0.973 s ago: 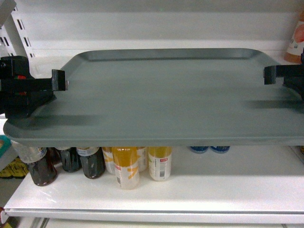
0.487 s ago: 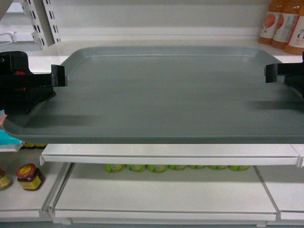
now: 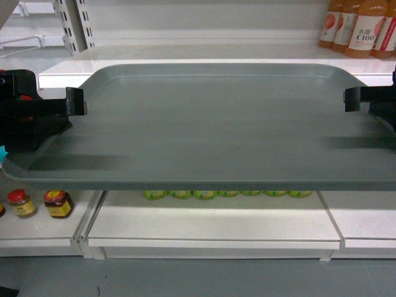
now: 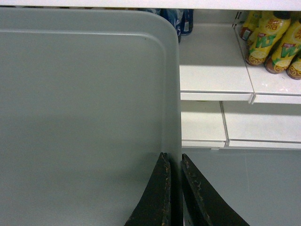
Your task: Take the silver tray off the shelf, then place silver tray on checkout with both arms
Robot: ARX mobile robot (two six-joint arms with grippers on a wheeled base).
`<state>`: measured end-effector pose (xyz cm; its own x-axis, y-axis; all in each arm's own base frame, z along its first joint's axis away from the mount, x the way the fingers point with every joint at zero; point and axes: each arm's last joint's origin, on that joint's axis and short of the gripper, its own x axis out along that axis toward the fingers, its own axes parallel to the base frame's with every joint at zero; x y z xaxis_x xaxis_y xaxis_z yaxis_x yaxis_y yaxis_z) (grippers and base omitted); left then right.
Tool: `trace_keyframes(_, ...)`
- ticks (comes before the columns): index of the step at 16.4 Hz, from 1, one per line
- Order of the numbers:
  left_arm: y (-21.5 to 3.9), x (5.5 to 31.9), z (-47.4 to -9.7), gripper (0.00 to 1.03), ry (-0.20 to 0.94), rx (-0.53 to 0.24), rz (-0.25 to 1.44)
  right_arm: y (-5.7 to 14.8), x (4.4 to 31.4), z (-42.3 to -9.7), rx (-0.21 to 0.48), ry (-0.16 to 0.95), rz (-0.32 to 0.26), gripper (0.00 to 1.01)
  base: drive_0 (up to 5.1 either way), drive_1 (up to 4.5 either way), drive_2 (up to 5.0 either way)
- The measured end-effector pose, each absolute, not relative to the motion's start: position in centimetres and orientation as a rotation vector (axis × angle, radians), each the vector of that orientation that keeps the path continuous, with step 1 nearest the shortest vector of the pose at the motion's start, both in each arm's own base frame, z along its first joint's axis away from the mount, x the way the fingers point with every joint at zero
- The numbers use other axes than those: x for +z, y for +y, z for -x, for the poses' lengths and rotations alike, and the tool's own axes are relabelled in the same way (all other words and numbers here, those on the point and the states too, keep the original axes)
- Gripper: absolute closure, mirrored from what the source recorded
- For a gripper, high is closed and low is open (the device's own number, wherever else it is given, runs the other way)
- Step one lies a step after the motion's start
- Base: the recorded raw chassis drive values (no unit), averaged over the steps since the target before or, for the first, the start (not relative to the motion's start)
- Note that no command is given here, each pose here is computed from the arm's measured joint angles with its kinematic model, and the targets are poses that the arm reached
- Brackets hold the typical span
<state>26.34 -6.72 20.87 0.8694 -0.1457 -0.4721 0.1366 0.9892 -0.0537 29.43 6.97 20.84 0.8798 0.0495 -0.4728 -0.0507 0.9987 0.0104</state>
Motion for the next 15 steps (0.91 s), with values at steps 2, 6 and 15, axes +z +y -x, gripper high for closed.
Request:
trace_keyframes(2,-6.72,20.89,-26.35,0.99,0.493,-0.148,0.019,6.97,20.87,-29.45,0.052,0.489,0.001,0.98,0.1,-4.26,4.4)
trace_keyframes(6,-6.73,20.95,-26.35,0.99,0.489,-0.149,0.020,6.98,20.91,-29.47,0.053,0.484,0.000,0.98,0.1,-4.21,4.5)
trace_keyframes(15,-6.71,20.94,-26.33,0.99,0.493,-0.147,0.019,6.96,20.85,-29.44,0.051,0.491,0.002,0.98,0.0,-4.32,4.3)
